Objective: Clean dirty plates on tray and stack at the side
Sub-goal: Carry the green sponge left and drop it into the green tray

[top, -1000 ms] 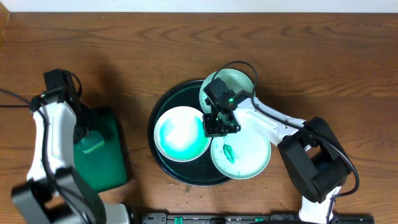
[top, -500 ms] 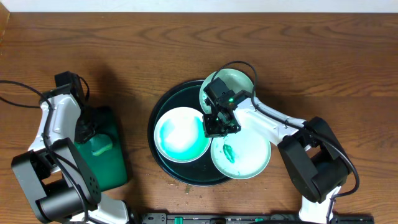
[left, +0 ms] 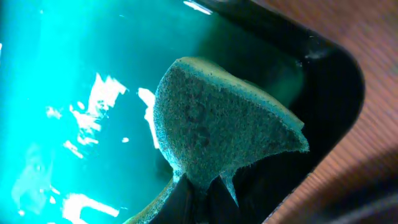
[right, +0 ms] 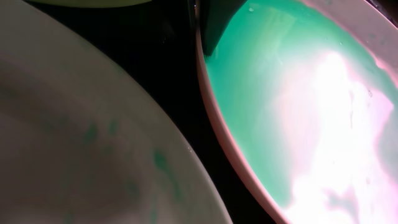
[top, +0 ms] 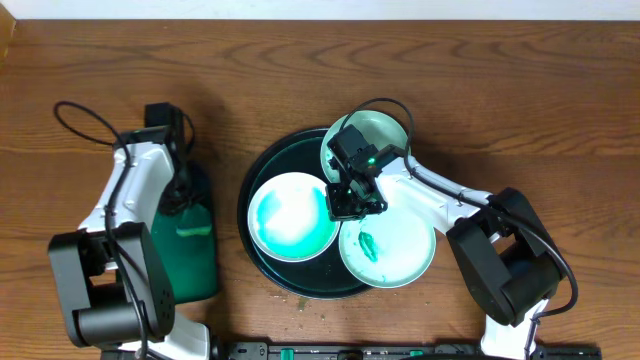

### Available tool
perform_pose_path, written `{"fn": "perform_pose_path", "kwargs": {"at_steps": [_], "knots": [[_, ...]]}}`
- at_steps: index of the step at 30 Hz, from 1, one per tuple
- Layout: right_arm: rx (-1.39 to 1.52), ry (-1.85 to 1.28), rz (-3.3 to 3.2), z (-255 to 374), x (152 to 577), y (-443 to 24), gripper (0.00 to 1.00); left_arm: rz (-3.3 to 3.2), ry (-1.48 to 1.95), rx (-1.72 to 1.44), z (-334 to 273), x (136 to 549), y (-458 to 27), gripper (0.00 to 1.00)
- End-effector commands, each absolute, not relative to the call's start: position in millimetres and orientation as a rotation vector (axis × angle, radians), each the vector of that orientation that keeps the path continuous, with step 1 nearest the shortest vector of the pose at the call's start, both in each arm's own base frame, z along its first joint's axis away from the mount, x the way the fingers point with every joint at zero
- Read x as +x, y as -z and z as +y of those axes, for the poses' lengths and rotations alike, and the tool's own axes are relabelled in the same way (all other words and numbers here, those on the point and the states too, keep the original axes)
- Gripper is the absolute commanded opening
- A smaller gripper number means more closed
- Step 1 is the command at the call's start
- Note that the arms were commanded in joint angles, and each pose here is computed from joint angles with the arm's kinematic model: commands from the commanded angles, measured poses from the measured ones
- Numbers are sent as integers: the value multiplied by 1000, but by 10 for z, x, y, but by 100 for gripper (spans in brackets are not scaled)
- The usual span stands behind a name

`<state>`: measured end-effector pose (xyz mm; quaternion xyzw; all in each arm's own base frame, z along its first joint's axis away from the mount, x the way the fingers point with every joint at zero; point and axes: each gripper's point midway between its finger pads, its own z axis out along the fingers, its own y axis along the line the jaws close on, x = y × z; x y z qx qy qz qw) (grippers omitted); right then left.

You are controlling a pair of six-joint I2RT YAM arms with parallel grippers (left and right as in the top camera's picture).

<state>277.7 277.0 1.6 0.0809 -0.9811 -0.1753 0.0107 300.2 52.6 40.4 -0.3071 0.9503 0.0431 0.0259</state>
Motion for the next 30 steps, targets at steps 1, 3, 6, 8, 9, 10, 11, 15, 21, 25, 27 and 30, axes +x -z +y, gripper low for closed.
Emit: {"fn": "perform_pose_path", "kwargs": {"at_steps": [1,3,6,8,9,10,11,15,21,25,27,30], "knots": [[270,399,-3042,2585,2666,219,1,2969,-45,-879,324,3034,-379,7],[270,399,-3042,2585,2666,219,1,2974,11,-832,205,3083,-380,7],[270,399,-3042,2585,2665,219,1,2979,65,-774,63,3130,-383,7],[270,399,-3042,2585,2665,219,1,2984,65,-751,16,3134,-383,7],[270,399,-3042,2585,2665,219,1,2985,60,-747,11,3133,-383,7],[270,398,-3042,2584,2664,219,1,2985,59,-749,12,3131,-383,7],[269,397,-3040,2581,2661,219,1,2982,58,-763,25,3129,-382,7],[267,391,-3036,2572,2648,221,1,2971,21,-887,172,3058,-378,7],[268,392,-3037,2574,2650,220,1,2976,-35,-1054,408,2881,-376,17],[268,392,-3037,2574,2650,220,1,2984,-40,-1091,473,2819,-377,37],[268,393,-3038,2575,2653,220,1,2995,-40,-1067,473,2815,-377,54],[281,397,-3041,2581,2661,219,1,2998,-38,-1053,473,2819,-381,57]]}}
